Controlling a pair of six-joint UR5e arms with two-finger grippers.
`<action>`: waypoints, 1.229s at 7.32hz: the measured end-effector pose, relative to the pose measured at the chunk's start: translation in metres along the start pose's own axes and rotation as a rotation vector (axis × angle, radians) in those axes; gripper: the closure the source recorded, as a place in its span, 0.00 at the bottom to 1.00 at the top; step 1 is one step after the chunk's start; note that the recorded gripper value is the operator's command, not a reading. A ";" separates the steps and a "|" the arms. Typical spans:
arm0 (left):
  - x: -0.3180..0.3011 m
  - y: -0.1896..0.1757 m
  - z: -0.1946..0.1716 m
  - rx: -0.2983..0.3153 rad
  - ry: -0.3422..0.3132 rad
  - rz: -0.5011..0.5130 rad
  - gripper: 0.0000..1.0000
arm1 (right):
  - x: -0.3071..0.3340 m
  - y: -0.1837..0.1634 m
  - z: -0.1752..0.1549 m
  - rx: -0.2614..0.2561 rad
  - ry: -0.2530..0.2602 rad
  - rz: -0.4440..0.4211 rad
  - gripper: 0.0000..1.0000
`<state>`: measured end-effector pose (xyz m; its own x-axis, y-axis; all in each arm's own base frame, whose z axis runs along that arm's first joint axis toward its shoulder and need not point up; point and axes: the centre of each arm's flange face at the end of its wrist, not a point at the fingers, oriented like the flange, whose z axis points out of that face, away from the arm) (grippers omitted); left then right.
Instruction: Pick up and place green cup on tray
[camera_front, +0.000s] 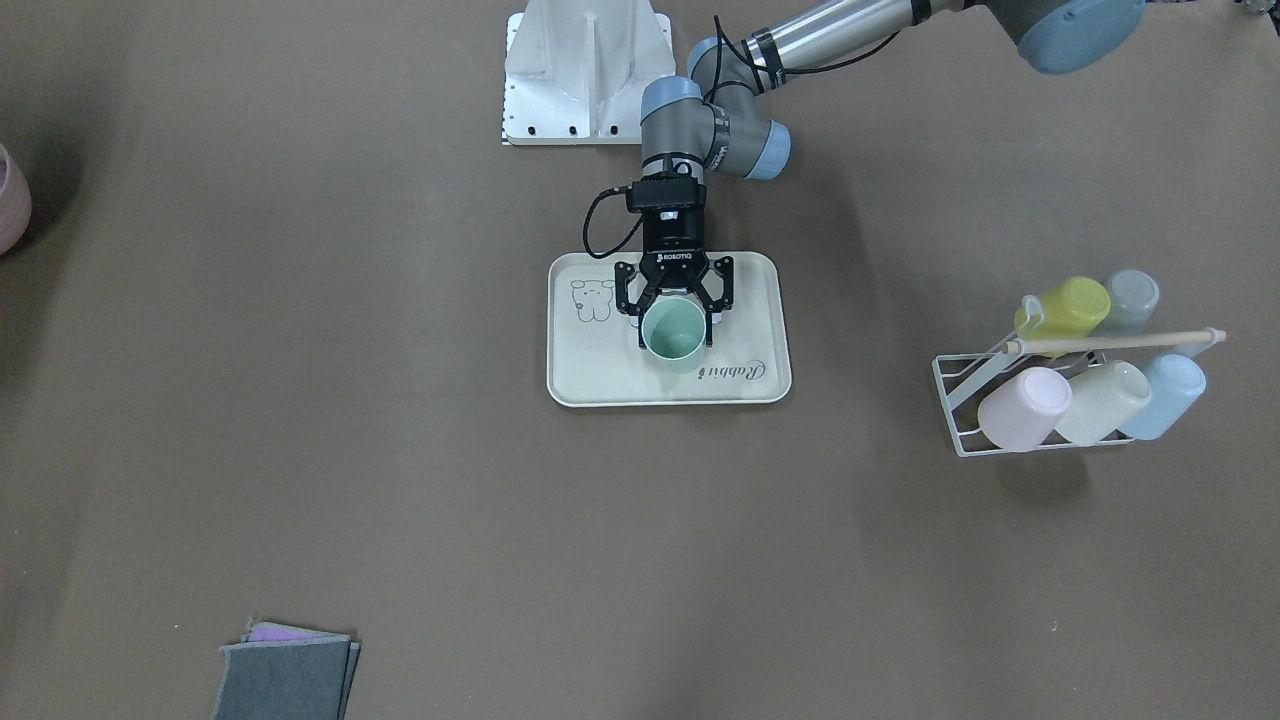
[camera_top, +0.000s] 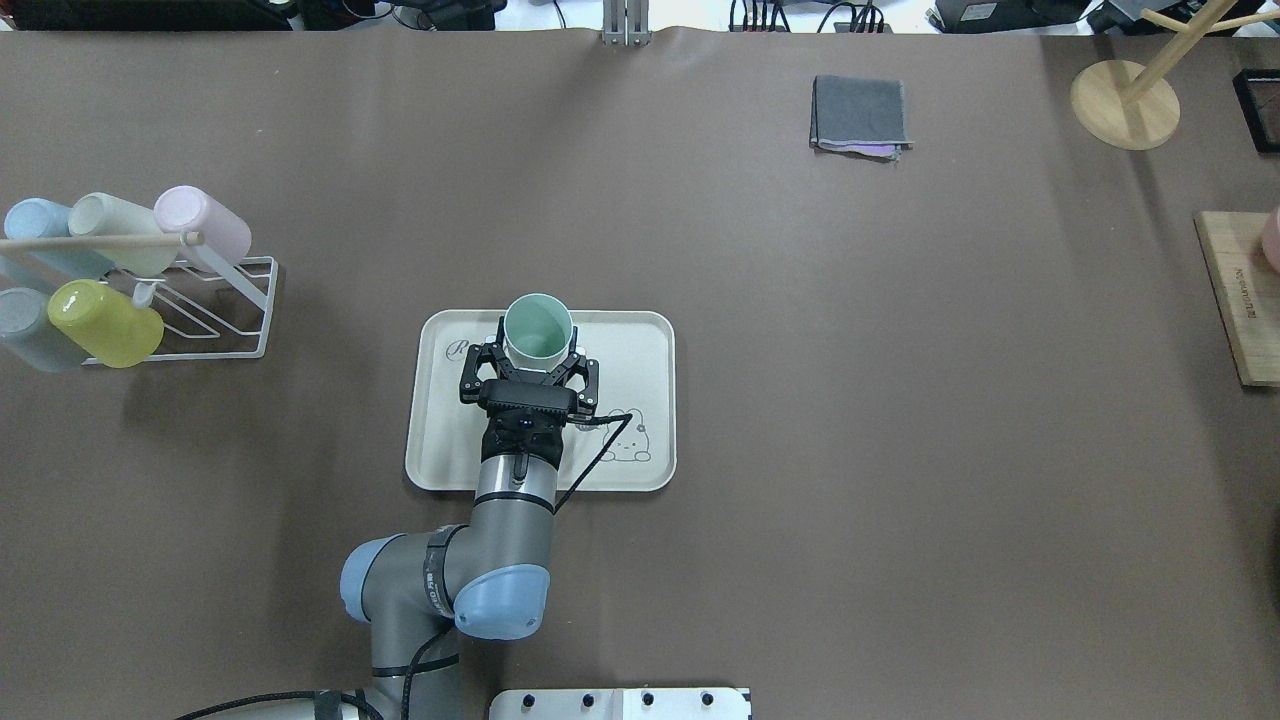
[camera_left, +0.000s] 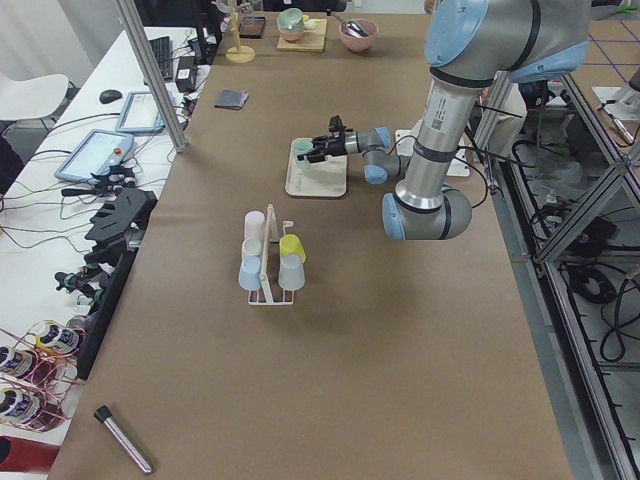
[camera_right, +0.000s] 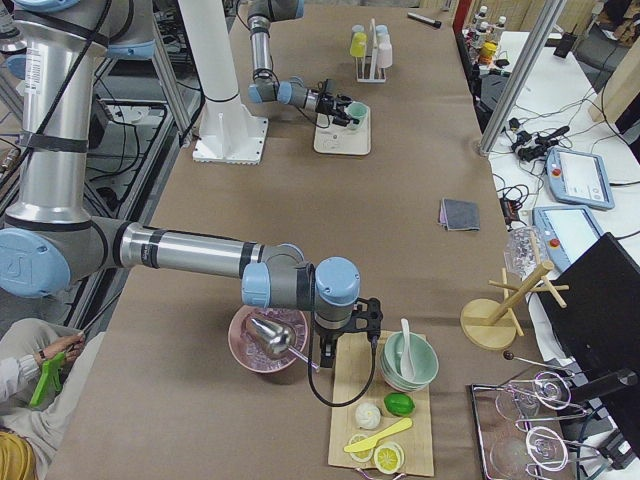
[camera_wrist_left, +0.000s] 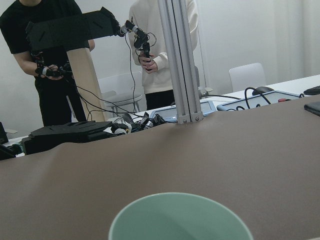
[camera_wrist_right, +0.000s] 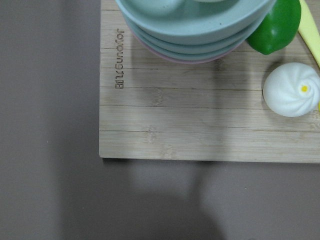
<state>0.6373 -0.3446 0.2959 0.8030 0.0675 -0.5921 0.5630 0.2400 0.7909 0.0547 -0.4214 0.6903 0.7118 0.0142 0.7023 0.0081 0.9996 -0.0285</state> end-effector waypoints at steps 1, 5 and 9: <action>-0.003 0.002 -0.003 0.002 0.013 -0.025 0.18 | 0.000 0.000 0.000 0.000 0.000 0.000 0.00; -0.009 0.020 -0.011 -0.006 0.031 -0.085 0.17 | 0.000 0.000 0.000 -0.001 -0.001 -0.001 0.00; -0.009 0.018 -0.013 -0.006 0.036 -0.096 0.02 | 0.002 0.002 0.002 -0.004 0.000 0.002 0.00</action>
<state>0.6374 -0.3283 0.3135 0.7381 0.0788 -0.6701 0.6355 0.2527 0.7296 0.0547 -0.4198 0.6927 0.7118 0.0165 0.7022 0.0092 0.9994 -0.0328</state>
